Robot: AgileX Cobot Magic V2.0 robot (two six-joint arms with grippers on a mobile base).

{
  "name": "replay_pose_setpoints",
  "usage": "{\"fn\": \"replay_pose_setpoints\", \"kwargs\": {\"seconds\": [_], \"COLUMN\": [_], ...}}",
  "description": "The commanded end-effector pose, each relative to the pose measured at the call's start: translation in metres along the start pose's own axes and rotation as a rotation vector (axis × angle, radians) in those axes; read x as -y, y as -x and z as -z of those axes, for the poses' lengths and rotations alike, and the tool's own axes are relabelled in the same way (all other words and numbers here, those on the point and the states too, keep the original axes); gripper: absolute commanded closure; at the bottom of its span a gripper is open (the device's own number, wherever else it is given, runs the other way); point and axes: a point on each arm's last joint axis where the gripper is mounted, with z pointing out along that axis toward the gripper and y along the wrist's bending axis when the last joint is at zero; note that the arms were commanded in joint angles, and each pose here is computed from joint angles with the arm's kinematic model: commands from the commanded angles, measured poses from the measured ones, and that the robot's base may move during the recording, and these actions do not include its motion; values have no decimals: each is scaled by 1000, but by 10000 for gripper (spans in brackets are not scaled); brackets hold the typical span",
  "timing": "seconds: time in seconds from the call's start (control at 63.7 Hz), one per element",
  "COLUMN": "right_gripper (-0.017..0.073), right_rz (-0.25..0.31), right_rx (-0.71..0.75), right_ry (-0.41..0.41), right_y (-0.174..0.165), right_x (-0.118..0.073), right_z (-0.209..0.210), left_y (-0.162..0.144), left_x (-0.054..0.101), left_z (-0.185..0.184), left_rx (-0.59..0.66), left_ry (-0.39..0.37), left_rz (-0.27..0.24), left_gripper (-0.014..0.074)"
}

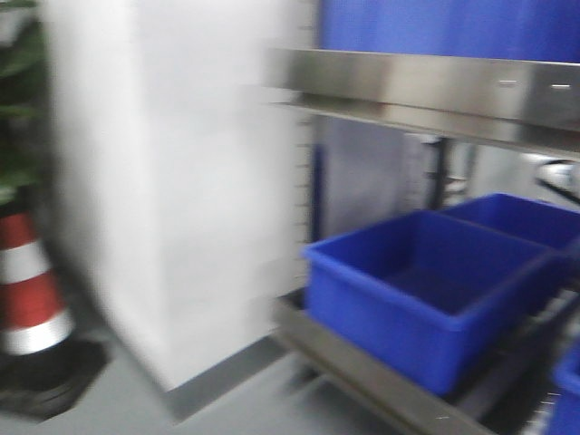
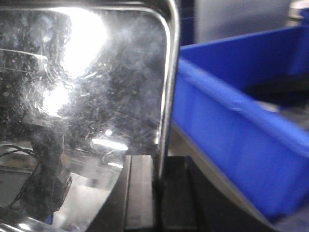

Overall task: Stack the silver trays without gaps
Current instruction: 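Carry the tray in both grippers while driving to another shelf, then move the held tray over the steel tray on the shelf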

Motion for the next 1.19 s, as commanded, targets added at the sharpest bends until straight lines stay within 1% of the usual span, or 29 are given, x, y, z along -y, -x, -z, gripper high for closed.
{"fn": "replay_pose_setpoints", "kwargs": {"seconds": [0.0, 1.177], "right_gripper": [639, 639], "right_rz": [28, 28], "right_rx": [57, 57], "right_ry": [-5, -5], "right_y": [8, 8], "right_x": [0, 0], "right_z": [5, 5], "left_y": [10, 10], "left_x": [1, 1], "left_z": [7, 7], "left_rx": [62, 62], "left_ry": [-12, -12], "left_rz": [-9, -9], "left_gripper": [612, 612]}}
